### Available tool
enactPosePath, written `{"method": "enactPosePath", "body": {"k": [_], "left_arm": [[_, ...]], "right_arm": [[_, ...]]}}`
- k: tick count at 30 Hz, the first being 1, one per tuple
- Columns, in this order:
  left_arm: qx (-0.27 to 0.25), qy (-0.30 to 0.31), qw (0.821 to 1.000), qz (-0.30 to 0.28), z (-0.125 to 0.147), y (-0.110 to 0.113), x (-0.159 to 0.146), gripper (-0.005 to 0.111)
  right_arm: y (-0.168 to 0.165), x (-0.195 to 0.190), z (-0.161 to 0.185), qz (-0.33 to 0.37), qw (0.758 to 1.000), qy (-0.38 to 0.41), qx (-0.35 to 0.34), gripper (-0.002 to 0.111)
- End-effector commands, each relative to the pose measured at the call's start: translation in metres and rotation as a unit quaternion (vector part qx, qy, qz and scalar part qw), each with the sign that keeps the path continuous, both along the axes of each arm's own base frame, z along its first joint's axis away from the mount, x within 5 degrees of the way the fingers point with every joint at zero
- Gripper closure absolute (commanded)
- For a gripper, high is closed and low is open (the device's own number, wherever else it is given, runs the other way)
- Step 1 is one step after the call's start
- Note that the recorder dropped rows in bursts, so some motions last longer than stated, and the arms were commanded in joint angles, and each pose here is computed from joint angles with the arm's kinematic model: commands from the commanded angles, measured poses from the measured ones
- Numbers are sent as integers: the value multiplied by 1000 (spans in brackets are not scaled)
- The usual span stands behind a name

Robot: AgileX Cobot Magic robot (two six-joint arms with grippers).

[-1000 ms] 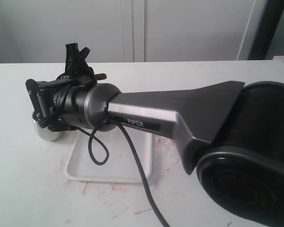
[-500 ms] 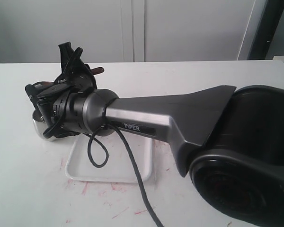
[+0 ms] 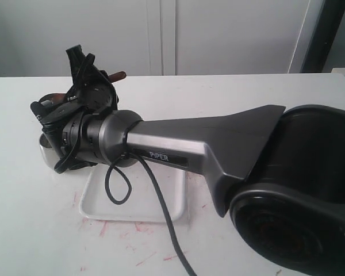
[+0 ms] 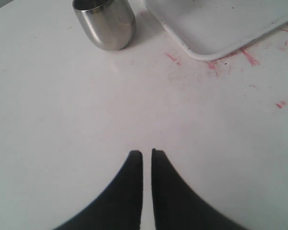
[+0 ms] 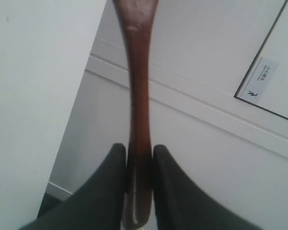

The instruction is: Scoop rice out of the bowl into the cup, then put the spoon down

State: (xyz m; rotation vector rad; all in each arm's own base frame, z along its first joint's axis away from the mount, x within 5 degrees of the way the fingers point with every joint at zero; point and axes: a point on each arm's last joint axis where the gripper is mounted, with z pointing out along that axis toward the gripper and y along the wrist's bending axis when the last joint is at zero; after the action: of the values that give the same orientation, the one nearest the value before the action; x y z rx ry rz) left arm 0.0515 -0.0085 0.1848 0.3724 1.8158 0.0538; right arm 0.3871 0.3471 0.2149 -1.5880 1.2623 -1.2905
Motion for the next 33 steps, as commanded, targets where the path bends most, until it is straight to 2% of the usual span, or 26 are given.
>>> {"method": "enactPosePath", "body": {"k": [1,17,33], "left_arm": [[0,20,1000,0,-6,0,-1,92],[0,20,1000,0,-6,0,-1,92],[0,20,1000,0,-6,0,-1,92]], "right_arm": [[-2,1,5,-9,1000,-19,-13,108],[4,-4,3,2,1000,-10,-7,108],[0,-4,2,-17,1000,-11,-10,108]]}}
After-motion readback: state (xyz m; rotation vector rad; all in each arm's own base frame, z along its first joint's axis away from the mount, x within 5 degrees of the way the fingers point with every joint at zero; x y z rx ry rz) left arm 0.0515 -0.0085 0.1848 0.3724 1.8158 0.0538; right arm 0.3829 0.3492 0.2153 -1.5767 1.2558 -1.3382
